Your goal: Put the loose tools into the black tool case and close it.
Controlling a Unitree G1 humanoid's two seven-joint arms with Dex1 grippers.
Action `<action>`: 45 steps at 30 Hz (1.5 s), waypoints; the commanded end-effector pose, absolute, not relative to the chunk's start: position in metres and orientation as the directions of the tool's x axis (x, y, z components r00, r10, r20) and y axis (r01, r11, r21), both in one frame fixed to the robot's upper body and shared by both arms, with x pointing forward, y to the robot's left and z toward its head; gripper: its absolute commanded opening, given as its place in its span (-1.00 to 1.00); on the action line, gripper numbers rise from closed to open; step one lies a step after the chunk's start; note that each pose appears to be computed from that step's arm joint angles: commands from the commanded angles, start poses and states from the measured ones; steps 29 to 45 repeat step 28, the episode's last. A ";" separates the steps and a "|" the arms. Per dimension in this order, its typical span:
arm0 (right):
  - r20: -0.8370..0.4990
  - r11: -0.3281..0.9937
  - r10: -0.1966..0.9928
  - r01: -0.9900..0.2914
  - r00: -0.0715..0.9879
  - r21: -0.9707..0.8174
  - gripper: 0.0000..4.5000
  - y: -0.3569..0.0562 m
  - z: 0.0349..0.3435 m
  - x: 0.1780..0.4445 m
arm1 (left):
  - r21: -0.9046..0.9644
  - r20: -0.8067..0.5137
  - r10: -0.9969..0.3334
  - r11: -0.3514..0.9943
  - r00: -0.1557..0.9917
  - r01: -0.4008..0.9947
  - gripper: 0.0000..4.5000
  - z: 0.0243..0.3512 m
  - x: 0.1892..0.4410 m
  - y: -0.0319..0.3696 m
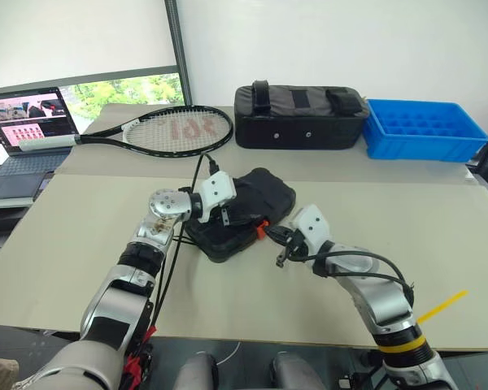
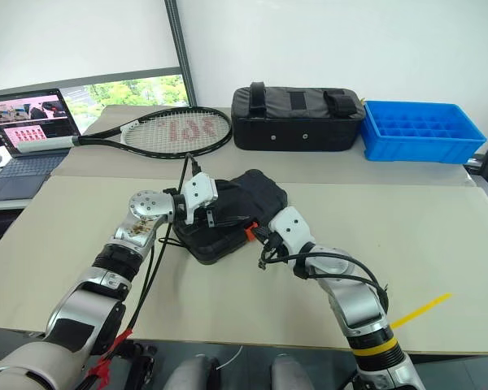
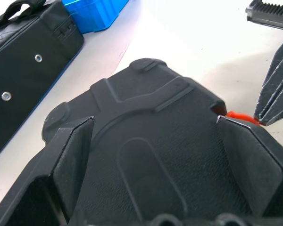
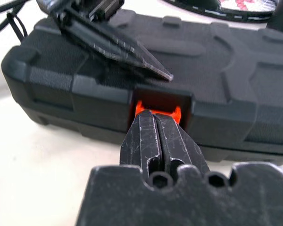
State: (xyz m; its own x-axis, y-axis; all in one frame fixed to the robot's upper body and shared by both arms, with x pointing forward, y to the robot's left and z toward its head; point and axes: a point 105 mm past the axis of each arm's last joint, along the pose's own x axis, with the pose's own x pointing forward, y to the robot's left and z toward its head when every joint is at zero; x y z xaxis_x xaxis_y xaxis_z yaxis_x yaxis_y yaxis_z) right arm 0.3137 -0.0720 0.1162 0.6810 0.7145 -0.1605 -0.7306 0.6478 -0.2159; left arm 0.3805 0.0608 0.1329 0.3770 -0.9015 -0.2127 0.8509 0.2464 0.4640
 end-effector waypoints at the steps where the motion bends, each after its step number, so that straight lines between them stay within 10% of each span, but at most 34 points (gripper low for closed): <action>1: -0.114 0.642 0.726 -0.727 0.678 -0.243 -1.00 -0.072 0.129 0.313 | 0.420 -0.260 -0.890 0.245 0.374 0.874 1.00 0.115 0.376 0.065; 9: -0.150 0.679 0.679 -0.693 0.718 -0.243 -0.69 -0.145 0.129 0.300 | 0.259 -0.056 -0.862 0.475 0.504 0.841 1.00 0.155 0.371 0.116; 20: -0.181 0.664 0.683 -0.705 0.708 -0.251 0.98 -0.243 0.119 0.269 | 0.174 -0.224 -0.665 0.692 0.712 0.701 1.00 0.107 0.299 0.216; 45: -0.183 0.676 0.671 -0.694 0.718 -0.246 0.98 -0.266 0.107 0.269 | 0.152 -0.286 -0.631 0.713 0.721 0.684 1.00 0.080 0.274 0.220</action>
